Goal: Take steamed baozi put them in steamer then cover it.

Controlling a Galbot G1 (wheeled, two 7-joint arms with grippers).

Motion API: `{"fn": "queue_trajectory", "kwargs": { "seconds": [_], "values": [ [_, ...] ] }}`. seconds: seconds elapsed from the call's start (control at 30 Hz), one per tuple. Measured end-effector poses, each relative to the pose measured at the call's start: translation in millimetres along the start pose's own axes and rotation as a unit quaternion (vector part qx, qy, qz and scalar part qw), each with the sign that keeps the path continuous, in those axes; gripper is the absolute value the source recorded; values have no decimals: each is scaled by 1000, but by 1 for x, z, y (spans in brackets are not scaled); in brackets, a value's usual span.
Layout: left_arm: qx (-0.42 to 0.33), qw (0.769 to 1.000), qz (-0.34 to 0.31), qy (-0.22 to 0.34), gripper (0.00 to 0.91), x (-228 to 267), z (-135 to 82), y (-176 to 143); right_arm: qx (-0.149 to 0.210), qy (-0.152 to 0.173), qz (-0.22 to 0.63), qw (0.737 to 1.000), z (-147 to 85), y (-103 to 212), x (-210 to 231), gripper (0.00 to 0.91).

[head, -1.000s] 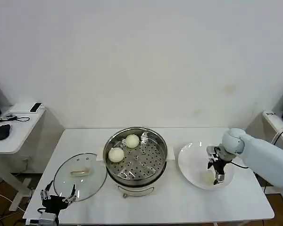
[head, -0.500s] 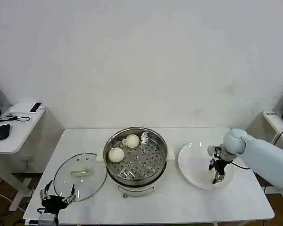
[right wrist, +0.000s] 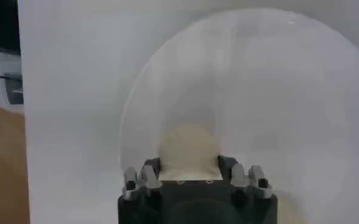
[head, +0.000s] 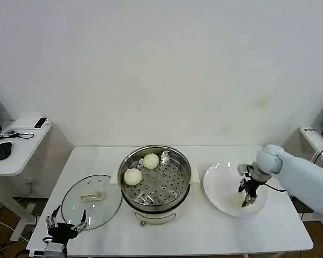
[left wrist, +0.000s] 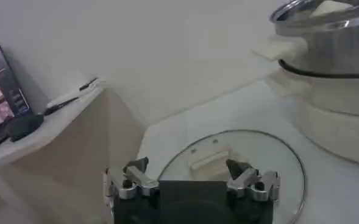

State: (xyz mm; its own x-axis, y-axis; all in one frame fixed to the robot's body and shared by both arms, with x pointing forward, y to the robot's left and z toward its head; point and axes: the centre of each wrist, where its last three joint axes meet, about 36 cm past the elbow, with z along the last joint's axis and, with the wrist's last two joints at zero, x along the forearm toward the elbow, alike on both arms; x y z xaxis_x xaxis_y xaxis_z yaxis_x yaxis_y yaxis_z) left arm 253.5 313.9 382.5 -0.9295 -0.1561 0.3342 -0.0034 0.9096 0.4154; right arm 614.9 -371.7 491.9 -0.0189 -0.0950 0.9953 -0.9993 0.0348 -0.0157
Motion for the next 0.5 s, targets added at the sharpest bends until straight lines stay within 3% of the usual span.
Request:
{"fn": "queue_trajectory", "kwargs": {
  "seconds": [0.27,0.5],
  "values": [
    [0,1000,1,-5,907,-3,-3,1,23,-35,42,998,-37,-26,73,645],
    [3,1000,-3,-7,907,2,-6,-1,62,-75,88,991,-92,-53,151,645]
  ]
}}
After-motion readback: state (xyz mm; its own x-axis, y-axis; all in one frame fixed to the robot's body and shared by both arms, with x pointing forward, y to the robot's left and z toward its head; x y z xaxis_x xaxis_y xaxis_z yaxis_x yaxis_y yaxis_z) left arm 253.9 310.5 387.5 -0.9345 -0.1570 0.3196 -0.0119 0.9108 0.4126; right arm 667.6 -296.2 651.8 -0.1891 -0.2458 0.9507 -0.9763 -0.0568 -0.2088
